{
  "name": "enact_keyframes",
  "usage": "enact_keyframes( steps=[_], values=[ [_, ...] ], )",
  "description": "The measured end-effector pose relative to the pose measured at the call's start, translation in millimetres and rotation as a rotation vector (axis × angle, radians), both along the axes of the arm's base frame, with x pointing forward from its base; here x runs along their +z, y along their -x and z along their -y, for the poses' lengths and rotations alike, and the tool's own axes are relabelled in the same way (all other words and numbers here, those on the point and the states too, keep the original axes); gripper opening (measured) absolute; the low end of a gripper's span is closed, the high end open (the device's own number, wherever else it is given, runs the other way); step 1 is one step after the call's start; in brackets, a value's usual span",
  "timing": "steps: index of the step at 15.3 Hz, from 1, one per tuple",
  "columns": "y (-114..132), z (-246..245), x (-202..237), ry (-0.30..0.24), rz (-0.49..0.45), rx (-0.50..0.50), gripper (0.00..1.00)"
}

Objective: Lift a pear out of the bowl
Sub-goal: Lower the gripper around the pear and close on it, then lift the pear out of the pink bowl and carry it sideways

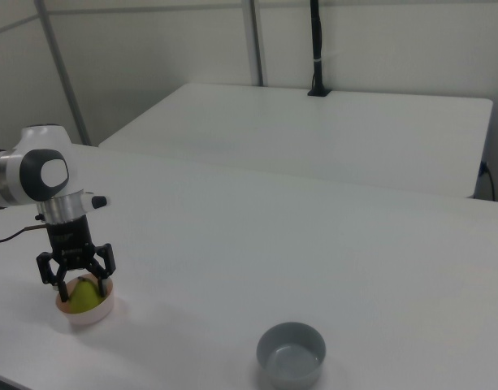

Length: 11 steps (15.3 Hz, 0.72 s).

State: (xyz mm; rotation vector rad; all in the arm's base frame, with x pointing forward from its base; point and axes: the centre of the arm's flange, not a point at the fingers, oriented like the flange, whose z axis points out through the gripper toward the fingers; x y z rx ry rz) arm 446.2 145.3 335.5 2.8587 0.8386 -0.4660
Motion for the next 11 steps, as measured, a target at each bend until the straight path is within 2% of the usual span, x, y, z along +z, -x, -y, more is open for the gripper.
enact_keyframes(
  steps=[1, 3, 9, 11],
  values=[
    [0.5, -1.3, -0.3, 0.001, 0.000, 0.004, 0.79],
    [0.7, -3.6, 0.9, 0.004, 0.003, 0.014, 0.71],
    [1.1, -4.8, 2.2, 0.003, 0.006, 0.017, 0.71],
    [0.2, -6.3, 15.4, -0.005, 0.024, 0.019, 0.71]
  ],
)
